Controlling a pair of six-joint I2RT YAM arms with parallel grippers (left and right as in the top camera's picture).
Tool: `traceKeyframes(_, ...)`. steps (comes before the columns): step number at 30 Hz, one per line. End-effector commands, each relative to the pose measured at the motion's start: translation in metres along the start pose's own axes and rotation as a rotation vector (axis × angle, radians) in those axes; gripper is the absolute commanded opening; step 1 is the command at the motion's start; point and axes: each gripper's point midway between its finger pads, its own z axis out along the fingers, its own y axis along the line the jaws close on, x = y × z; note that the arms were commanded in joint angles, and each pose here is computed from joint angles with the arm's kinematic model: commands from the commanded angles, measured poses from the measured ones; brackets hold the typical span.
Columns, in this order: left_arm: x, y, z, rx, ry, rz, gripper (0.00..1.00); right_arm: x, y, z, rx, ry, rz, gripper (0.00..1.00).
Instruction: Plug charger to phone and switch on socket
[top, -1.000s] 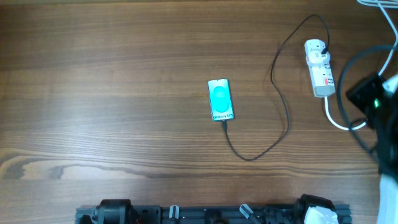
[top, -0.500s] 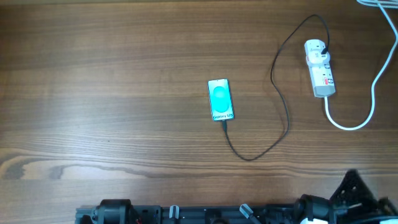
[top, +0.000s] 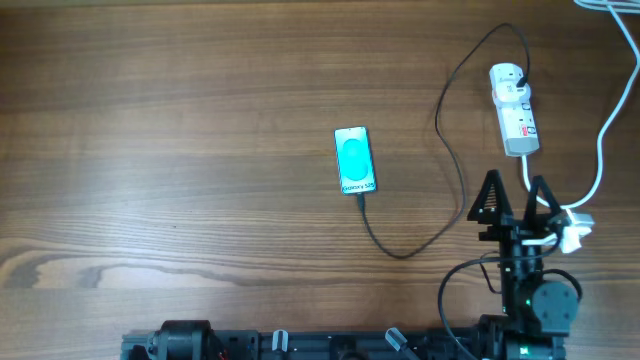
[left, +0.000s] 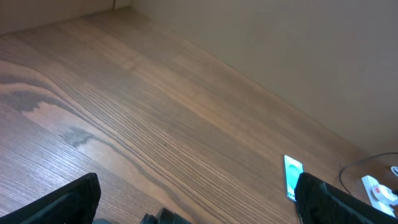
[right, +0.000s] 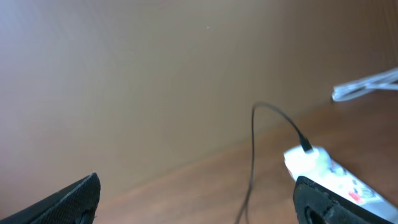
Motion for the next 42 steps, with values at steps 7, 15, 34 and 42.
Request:
traceKeyframes(7,-0.002,0.001,-0.001,-0.009,-0.014,-0.013,1.00,0.045,-0.015,-0.004,0.030,0.167,-0.192,1.00)
traceKeyframes(15,-0.002,0.001,-0.001,-0.009,-0.014,-0.013,1.00,0.046,-0.015,-0.004,0.031,0.168,-0.192,1.00)
traceKeyframes(34,0.090,-0.051,0.263,0.210,-0.091,0.223,1.00,0.046,-0.015,-0.004,0.031,0.168,-0.192,1.00)
traceKeyframes(42,0.085,-0.058,0.267,0.252,-0.180,0.317,1.00,0.046,-0.015,-0.004,0.031,0.168,-0.192,1.00)
